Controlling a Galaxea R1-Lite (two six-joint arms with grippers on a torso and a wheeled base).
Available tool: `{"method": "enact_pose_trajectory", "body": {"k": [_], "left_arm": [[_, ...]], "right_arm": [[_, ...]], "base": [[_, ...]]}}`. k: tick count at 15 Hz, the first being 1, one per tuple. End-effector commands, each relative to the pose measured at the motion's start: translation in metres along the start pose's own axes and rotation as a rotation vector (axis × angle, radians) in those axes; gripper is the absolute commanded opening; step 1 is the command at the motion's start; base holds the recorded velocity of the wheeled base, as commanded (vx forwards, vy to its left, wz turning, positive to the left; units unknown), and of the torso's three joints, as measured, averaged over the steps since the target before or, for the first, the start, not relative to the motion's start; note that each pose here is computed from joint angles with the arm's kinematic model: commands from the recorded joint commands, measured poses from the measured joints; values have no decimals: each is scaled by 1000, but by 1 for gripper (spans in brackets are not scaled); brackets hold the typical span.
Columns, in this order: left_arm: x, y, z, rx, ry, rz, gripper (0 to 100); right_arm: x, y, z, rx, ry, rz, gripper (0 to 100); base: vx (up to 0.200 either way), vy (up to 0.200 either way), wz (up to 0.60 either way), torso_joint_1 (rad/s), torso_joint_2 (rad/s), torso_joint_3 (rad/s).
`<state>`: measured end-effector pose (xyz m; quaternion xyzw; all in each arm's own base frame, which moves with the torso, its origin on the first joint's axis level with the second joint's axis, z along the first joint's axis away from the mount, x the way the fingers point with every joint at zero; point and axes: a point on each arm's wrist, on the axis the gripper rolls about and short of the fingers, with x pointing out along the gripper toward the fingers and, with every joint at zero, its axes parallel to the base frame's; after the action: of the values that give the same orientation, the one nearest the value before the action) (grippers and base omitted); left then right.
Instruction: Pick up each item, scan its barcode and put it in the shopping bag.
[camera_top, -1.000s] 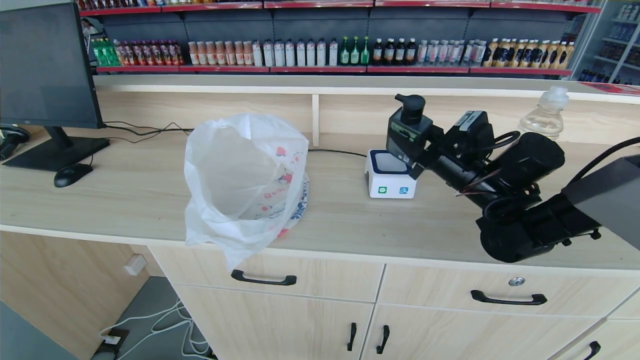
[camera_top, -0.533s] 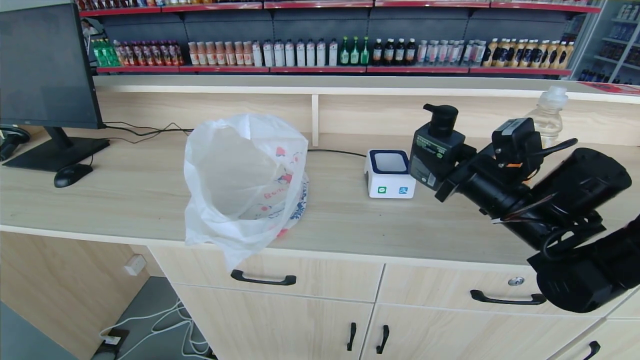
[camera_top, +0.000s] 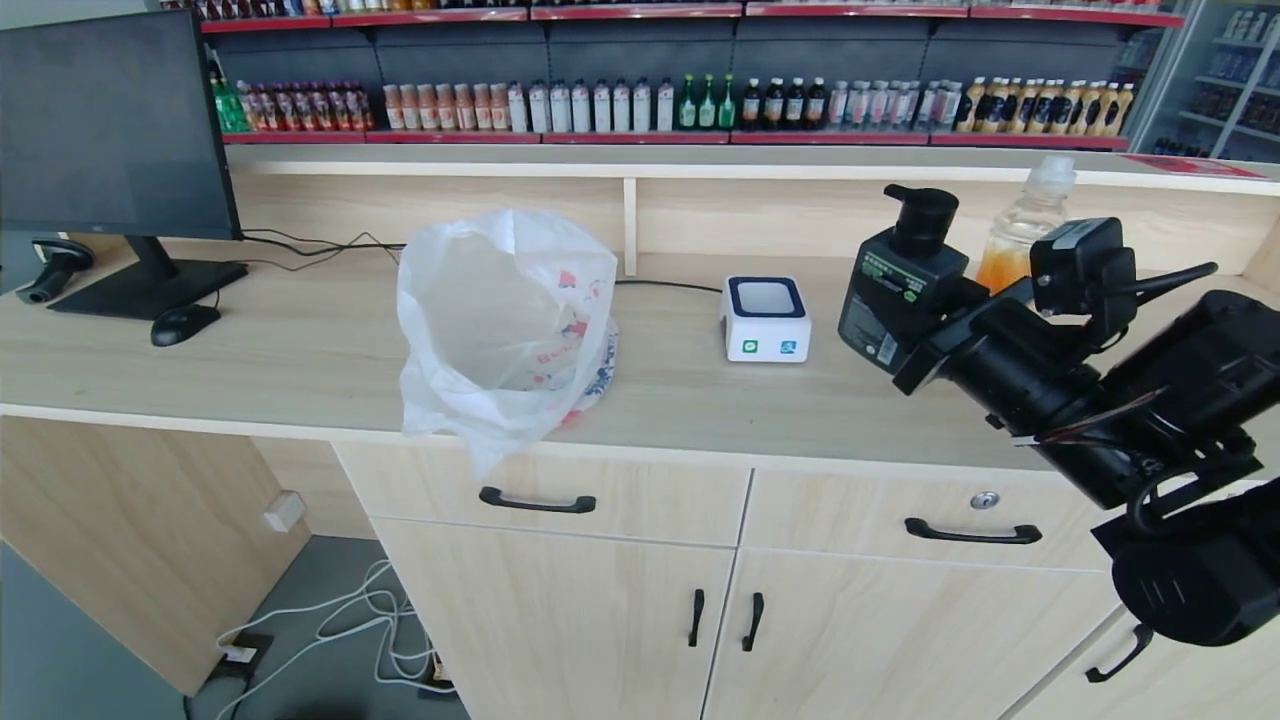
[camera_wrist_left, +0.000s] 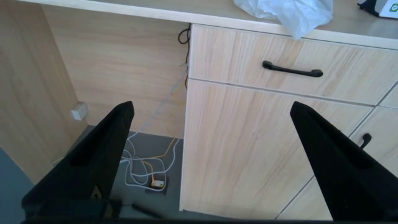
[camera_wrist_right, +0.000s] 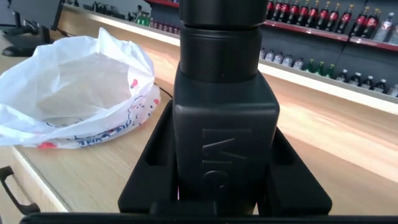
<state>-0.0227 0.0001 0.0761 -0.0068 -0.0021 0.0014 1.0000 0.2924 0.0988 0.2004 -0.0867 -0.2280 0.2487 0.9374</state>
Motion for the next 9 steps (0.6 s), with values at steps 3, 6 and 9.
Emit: {"method": "enact_pose_trajectory", "body": {"k": [3, 6, 9], "left_arm": [[0, 0, 0, 9, 1, -1, 100], [0, 0, 0, 20, 1, -1, 100], [0, 0, 0, 18, 1, -1, 100]], "right_arm": [[-2, 0, -3, 4, 24, -53, 0], [-8, 1, -6, 31, 46, -52, 0], [-10, 1, -3, 42, 45, -56, 0]], "base": [[-133, 0, 0, 3, 3, 2], [0, 0, 0, 0, 0, 0], [0, 200, 0, 14, 4, -2]]}}
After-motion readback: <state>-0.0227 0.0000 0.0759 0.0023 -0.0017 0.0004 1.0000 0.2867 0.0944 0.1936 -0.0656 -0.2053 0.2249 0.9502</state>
